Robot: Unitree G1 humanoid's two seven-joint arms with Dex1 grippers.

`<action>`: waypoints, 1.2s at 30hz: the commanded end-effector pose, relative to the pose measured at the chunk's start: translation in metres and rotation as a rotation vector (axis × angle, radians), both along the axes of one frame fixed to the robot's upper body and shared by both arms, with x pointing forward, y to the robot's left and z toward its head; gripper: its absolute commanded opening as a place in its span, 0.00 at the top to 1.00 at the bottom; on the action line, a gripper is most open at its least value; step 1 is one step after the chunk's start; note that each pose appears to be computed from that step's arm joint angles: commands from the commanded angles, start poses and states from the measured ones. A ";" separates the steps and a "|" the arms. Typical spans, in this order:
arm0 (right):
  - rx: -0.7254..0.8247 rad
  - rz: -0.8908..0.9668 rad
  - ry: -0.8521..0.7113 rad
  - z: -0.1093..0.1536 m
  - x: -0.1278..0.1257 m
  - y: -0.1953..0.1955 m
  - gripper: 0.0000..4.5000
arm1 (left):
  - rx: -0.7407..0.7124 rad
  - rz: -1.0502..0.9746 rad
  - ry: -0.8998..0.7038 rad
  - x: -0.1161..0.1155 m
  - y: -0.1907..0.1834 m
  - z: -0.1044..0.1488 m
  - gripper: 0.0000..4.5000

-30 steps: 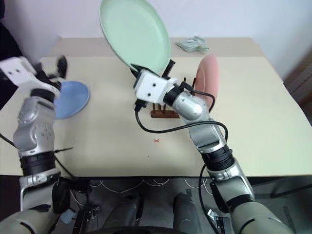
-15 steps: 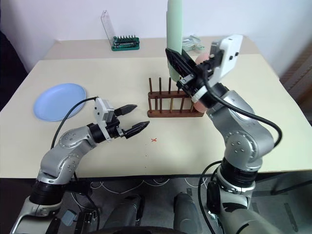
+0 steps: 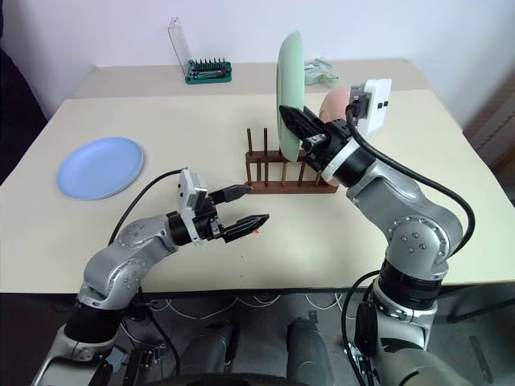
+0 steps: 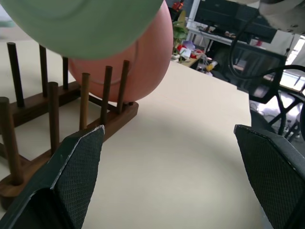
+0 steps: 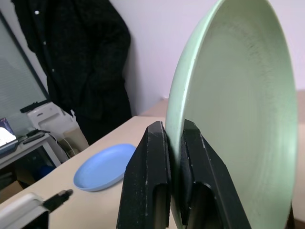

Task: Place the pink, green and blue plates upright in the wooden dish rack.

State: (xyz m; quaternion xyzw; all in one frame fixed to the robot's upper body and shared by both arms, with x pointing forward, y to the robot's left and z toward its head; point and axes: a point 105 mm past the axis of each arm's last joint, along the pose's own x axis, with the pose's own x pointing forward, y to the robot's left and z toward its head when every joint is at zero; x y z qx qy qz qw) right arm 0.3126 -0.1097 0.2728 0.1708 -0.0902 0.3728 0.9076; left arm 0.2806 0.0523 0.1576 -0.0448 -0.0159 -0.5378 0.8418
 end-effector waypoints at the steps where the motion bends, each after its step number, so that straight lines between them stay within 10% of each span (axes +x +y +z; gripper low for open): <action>1: 0.011 -0.009 -0.037 0.009 0.000 -0.006 1.00 | 0.009 0.039 -0.088 0.002 0.008 0.013 0.01; 23: 0.061 -0.057 0.213 -0.021 0.027 -0.015 1.00 | 0.098 0.142 -0.187 0.022 0.029 0.013 0.01; 32: 0.026 -0.078 0.186 -0.014 0.024 -0.013 0.10 | 0.099 0.139 -0.190 0.020 0.025 0.020 0.00; 36: -0.007 -0.098 0.159 -0.008 0.020 -0.016 0.10 | 0.101 0.140 -0.183 0.021 0.027 0.015 0.00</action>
